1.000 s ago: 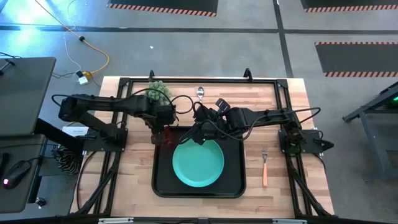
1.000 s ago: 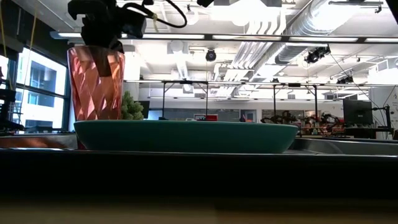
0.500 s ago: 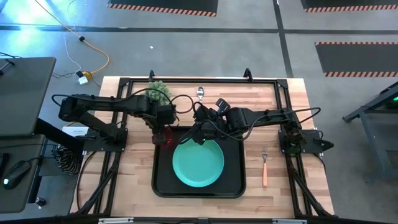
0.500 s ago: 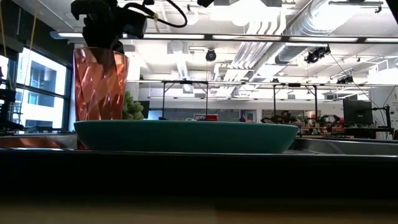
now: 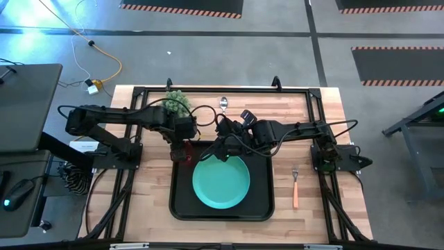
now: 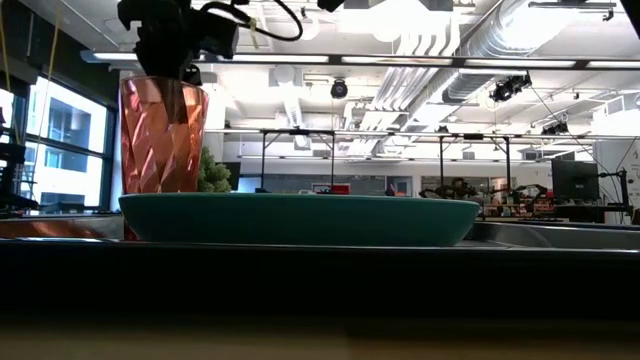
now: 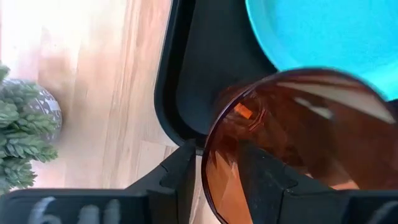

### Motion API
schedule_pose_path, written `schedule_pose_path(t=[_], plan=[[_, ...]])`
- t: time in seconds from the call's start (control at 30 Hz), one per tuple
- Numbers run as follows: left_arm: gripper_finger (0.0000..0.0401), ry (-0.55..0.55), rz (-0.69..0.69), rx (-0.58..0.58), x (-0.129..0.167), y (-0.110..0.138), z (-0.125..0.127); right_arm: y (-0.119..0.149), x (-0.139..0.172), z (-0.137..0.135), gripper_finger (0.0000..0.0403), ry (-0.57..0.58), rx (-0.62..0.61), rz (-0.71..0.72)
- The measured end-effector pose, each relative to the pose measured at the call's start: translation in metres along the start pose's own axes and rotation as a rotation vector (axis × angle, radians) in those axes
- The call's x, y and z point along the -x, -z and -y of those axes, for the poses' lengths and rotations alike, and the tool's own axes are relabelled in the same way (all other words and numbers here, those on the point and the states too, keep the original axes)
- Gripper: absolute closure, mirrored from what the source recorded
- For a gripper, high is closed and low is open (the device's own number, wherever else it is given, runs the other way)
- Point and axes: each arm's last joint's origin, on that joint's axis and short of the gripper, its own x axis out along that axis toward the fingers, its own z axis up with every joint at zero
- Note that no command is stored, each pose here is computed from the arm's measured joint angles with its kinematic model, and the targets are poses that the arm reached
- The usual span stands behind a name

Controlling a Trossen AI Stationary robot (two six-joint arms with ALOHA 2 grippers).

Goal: Pick and place plate/cup/fork/spoon on tray
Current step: Put the orange fork on the black tray to the right of the green plate

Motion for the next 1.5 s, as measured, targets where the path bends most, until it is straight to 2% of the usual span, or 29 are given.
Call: schedule_pose_path(t=[0.3,0.53,0.67,0.8,1.13,1.5], plan=[[0.0286,-0.067,0.079,-0.022,0.027,-0.01,-0.002,0.0,0.0,0.0,0.0339,0.0,0.0,0.0],[0.0286,-0.073,0.092,-0.021,0.053,-0.01,-0.003,0.0,0.0,0.0,0.0339,-0.007,-0.006,-0.006],[0.0286,-0.067,0.133,-0.017,0.067,-0.01,-0.003,0.003,0.0,0.0,0.0339,-0.027,-0.022,-0.045],[0.0286,-0.059,0.191,-0.012,0.082,-0.006,-0.005,0.015,0.003,0.001,0.0339,0.005,-0.064,-0.129],[0.0286,-0.104,0.35,0.029,0.118,0.027,-0.013,0.034,0.01,-0.017,0.0339,-0.043,-0.145,-0.224],[0.0286,-0.062,0.517,0.12,0.15,0.068,-0.021,0.051,0.031,-0.036,0.0339,-0.073,-0.203,-0.205]])
